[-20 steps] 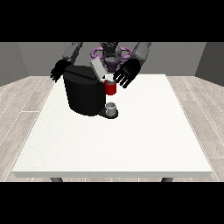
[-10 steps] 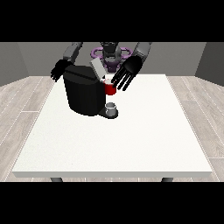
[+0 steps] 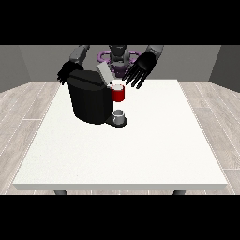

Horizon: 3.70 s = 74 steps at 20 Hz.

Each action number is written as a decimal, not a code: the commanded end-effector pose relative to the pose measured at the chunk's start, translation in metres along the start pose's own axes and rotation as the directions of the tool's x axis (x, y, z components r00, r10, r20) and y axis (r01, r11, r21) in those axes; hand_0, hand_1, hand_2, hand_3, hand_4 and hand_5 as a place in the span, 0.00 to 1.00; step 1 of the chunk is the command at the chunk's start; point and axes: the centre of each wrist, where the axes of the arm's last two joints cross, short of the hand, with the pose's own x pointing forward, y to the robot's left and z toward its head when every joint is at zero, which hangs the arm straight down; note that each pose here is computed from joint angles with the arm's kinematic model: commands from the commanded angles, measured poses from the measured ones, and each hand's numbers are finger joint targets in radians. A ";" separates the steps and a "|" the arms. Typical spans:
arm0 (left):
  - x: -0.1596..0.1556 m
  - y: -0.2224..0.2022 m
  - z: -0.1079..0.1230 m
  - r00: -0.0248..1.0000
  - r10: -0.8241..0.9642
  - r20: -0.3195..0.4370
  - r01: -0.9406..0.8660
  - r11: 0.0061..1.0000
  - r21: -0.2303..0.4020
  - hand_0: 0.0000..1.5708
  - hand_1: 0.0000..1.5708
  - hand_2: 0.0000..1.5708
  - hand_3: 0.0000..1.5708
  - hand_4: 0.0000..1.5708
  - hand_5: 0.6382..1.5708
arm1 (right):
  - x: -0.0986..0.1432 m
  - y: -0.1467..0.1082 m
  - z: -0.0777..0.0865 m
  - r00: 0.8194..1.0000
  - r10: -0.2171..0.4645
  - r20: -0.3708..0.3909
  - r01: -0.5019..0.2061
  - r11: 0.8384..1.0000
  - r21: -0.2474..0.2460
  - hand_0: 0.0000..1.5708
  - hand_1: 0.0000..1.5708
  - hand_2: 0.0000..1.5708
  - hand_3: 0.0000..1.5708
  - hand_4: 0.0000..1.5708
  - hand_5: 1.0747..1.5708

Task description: Insert the coffee pod into the coffee machine and close the lid

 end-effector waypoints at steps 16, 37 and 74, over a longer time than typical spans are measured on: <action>-0.052 -0.167 0.050 0.662 0.744 -0.087 -0.747 0.665 0.007 0.00 0.00 0.00 0.00 0.00 1.00 | -0.010 -0.054 0.027 0.994 0.045 -0.096 -0.042 0.999 0.027 0.00 0.00 0.00 0.00 0.24 1.00; -0.048 -0.226 0.114 0.407 0.909 -0.086 -0.910 0.412 0.041 0.00 0.00 0.00 0.00 0.00 1.00 | 0.032 -0.039 -0.012 0.982 0.188 -0.023 -0.179 0.961 0.209 0.00 0.00 0.00 0.00 0.00 1.00; -0.027 -0.195 0.165 0.483 0.873 0.065 -0.869 0.469 0.160 0.00 0.00 0.00 0.00 0.00 1.00 | 0.051 -0.005 -0.092 0.986 0.129 0.104 -0.156 0.932 0.326 0.00 0.00 0.00 0.00 0.00 1.00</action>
